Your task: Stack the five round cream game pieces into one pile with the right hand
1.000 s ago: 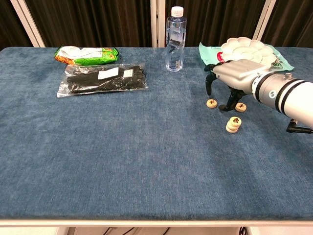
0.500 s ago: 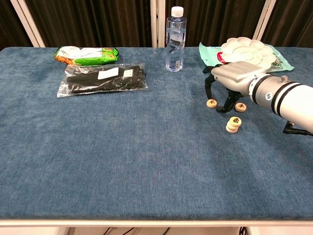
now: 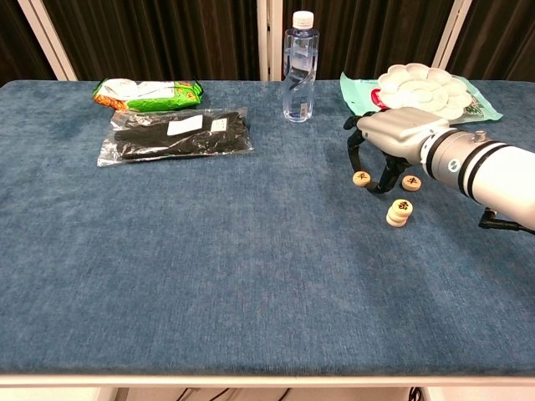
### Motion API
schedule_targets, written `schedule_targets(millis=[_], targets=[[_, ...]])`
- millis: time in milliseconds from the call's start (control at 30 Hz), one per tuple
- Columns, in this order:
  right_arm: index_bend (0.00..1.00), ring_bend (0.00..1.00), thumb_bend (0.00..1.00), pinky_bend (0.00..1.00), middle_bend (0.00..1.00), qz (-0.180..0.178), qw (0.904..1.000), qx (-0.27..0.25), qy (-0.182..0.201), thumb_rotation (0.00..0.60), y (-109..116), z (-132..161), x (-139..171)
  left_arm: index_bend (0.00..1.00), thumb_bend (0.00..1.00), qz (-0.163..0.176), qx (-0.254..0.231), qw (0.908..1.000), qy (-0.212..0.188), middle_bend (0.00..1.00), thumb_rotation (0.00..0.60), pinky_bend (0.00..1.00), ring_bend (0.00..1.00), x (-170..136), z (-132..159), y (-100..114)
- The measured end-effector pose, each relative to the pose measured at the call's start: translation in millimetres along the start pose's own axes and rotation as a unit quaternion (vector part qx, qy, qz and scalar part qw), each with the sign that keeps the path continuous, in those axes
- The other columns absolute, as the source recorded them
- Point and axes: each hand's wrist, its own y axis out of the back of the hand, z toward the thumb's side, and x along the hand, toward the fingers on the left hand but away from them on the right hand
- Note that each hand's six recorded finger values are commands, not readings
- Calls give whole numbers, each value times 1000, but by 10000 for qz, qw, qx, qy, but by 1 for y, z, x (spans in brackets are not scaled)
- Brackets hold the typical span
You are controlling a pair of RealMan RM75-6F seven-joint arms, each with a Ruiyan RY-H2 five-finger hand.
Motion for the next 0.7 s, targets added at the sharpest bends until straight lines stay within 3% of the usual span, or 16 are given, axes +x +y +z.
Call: schedule_targets(millis=[433, 700], targets=[[542, 0, 246, 0, 79, -397, 9989, -108, 216, 600, 43, -12, 26, 41, 191, -45, 43, 10000, -30, 0, 600, 0, 0, 0, 2, -2], [557, 0, 246, 0, 79, -98, 9987, 335, 377, 600, 45, -27, 64, 41, 191, -49, 57, 10000, -12, 0, 600, 0, 0, 1, 2, -3]])
